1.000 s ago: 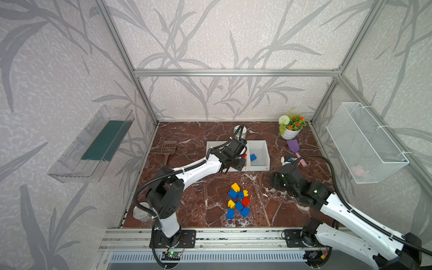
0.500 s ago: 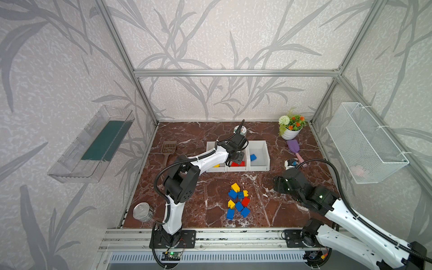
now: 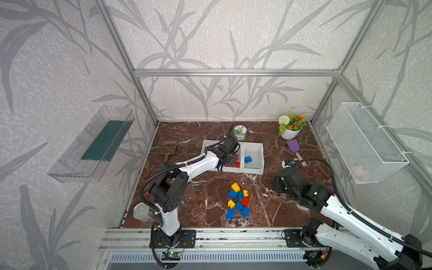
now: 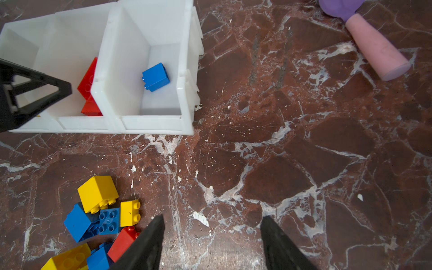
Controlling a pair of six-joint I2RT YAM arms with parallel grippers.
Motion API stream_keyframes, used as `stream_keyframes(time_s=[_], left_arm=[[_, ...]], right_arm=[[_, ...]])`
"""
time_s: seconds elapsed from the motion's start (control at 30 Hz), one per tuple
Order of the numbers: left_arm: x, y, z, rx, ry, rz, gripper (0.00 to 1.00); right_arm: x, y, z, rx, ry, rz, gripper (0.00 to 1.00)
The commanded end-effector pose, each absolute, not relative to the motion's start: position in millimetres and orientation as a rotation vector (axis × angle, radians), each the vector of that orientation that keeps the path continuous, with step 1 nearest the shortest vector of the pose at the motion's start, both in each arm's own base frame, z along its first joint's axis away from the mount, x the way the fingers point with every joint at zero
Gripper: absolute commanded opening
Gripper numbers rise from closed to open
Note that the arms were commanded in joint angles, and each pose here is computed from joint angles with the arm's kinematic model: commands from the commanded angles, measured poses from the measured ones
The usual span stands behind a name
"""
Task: Sort the legos into containers by color
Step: Place the lego in the container, then pick up the lego from the bottom-center of the table.
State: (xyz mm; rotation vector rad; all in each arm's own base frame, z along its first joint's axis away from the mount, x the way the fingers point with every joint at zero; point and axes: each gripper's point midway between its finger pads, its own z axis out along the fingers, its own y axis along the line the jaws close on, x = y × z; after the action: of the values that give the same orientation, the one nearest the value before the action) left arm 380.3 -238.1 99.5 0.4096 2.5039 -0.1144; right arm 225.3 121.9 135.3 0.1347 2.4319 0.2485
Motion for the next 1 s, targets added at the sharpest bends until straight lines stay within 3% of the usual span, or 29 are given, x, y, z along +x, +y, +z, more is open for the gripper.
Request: stream_keyframes(time_s=[0.0,0.3,0.53,0.97], left_arm=[[375,-221,125,0.304,2.456,-0.157,0.58],[349,-225,151,0.292,2.361,-0.364,0.58],[337,-168,157,0.040,2.346,-0.288,0.59],[293,-94,127,-0.240,2.380,-0.217,0.60]], right_arm=[[227,129,127,0.092,2.455,0.259,0.66],[235,156,121,-0.037,2.500,0.320,0.66],[231,185,115,-0.212,2.570,0.353,0.66],[191,292,97,-0.729,2.621,0.422,0.63]])
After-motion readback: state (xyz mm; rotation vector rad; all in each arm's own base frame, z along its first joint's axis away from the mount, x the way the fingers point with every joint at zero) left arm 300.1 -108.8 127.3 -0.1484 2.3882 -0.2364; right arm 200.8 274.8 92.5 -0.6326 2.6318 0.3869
